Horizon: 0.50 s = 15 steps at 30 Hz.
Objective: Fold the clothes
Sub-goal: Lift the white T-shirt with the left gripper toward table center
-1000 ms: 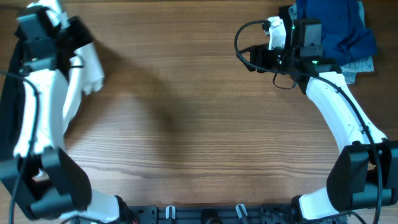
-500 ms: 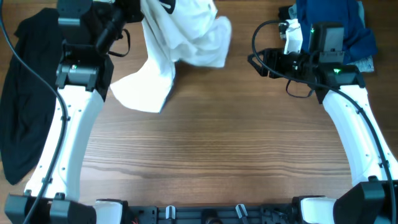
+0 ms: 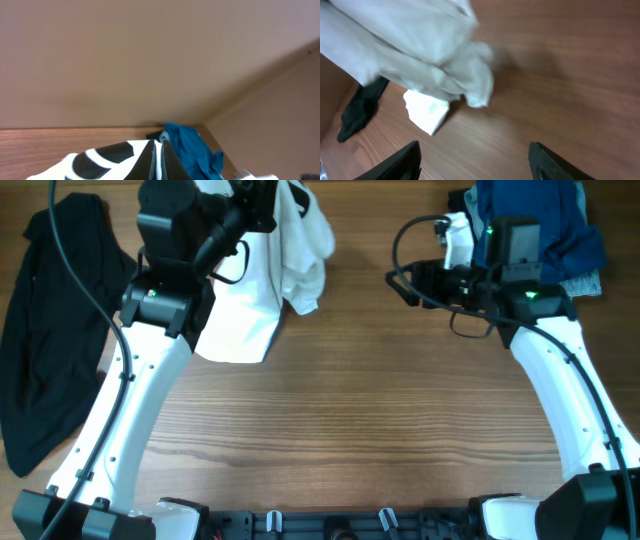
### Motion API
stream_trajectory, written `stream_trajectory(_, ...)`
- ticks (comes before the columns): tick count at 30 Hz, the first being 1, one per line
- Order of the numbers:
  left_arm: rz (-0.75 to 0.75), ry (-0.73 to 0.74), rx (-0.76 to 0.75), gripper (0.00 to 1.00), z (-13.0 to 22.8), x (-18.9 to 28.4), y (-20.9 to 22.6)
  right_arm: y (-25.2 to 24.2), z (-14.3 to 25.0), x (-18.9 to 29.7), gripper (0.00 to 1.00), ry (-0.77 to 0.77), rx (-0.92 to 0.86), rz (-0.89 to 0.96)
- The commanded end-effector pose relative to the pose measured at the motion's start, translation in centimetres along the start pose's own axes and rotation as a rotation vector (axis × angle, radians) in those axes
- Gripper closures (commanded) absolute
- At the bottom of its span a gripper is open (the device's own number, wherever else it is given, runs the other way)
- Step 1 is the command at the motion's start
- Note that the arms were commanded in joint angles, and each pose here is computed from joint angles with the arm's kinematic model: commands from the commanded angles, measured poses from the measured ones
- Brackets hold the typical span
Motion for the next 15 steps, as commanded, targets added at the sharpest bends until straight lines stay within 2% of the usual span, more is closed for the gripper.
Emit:
stream_trajectory(1,0.089,0.004,-0.013,0.96,-0.8,2.0,-3.4,0.2,-1.0,-1.5,0.27,-0.034,-0.064,-0.045)
stream_trajectory(5,0.106,-0.016,-0.024,0.96,-1.6,3.7,-4.9,1.2,-1.4,-3.4,0.27,-0.045,-0.117,-0.165)
stream_trajectory(8,0.12,-0.031,-0.031,0.96,-2.1,4.6,-5.6,2.3,-0.3,-5.9,0.27,0.001,-0.159,-0.217)
stream_trajectory(12,0.106,-0.014,-0.022,0.96,-1.7,4.5,-5.3,4.4,0.0,-7.9,0.27,0.017,-0.146,-0.279)
stream_trajectory(15,0.092,0.005,-0.013,0.96,-1.2,4.5,-5.0,6.1,-1.1,-8.5,0.27,-0.021,-0.151,-0.315)
Point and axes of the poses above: each gripper's point midway between its finger pads, its own x axis back along the fingers, its own y axis along the line the jaws close on, z = x × y, the point moved 1 cm from there along x, back along the fingers, and after that the axes turned 10 degrees about x, right-handed, at the moved point
